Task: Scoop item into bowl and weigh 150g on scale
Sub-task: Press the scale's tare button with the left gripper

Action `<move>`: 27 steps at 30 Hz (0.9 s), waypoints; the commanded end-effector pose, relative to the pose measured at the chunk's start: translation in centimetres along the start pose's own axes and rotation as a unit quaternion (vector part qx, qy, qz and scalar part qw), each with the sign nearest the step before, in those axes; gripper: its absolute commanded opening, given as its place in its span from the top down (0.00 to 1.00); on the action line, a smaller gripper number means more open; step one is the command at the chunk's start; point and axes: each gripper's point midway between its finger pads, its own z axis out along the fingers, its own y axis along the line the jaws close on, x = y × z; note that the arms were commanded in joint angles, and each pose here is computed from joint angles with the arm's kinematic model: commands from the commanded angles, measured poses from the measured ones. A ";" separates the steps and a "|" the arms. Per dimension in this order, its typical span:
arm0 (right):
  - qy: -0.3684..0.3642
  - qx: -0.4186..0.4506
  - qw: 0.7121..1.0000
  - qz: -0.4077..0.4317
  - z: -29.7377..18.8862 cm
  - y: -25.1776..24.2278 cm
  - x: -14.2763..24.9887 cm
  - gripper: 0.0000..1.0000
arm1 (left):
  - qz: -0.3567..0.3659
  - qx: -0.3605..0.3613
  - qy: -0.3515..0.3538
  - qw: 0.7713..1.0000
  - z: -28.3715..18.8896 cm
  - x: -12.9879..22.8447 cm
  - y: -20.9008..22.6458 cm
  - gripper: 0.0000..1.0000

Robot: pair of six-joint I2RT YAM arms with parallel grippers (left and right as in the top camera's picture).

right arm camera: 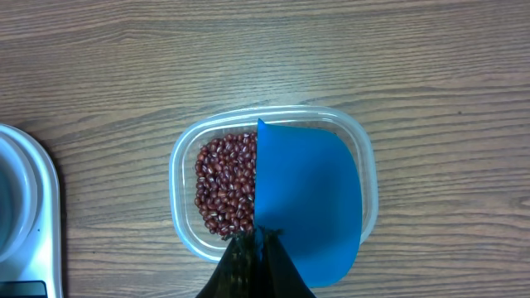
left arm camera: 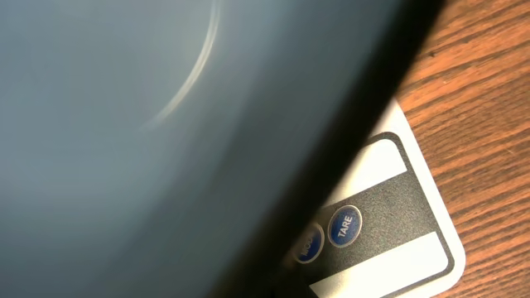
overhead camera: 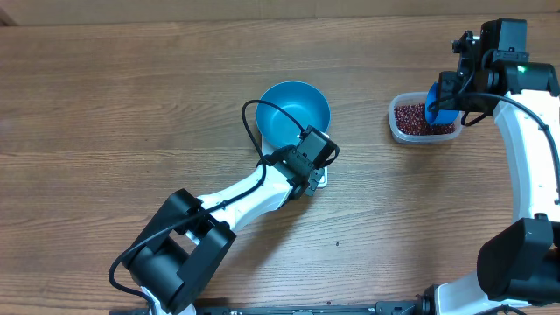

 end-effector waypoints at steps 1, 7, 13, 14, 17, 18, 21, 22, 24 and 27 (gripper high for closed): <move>-0.014 0.002 1.000 -0.002 -0.7 -0.1 -0.8 0.96 | 0.021 -0.004 0.042 0.999 1.9 2.5 -0.1 0.96; -0.014 0.002 1.000 -0.002 -0.7 -0.1 -0.8 0.96 | 0.020 -0.004 0.039 0.999 1.8 2.2 -0.1 0.96; -0.015 0.002 1.000 -0.002 -0.7 -0.1 -0.8 0.96 | 0.015 0.004 0.008 1.000 -0.7 -1.3 -0.3 0.96; -0.015 0.002 1.000 -0.002 -0.7 -0.1 -0.8 0.96 | 0.009 0.006 -0.002 1.000 -1.6 -2.3 -0.4 0.96; -0.015 0.009 1.000 -0.001 -0.7 -0.3 -0.8 0.96 | 0.001 0.024 -0.032 0.999 -4.6 -5.2 -0.7 0.96; -0.015 0.010 1.000 -0.002 -0.7 -0.3 -0.8 0.96 | -0.003 0.031 -0.040 0.999 -5.6 -5.9 -0.8 0.96; -0.014 0.011 1.000 -0.001 -0.7 -0.4 -0.7 0.96 | -0.018 0.040 -0.054 0.998 -8.9 -7.5 -0.6 0.96; -0.014 0.011 1.000 -0.001 -0.7 -0.4 -0.7 0.96 | -0.023 0.041 -0.055 0.997 -9.7 -7.7 -0.4 0.96; -0.012 0.011 1.000 -0.001 -0.7 -0.4 -0.7 0.96 | -0.034 0.040 -0.051 0.997 -11.1 -7.7 -0.1 0.96; -0.012 0.011 1.000 -0.001 -0.7 -0.4 -0.6 0.96 | -0.066 0.039 -0.026 0.997 -12.2 -6.4 0.4 0.96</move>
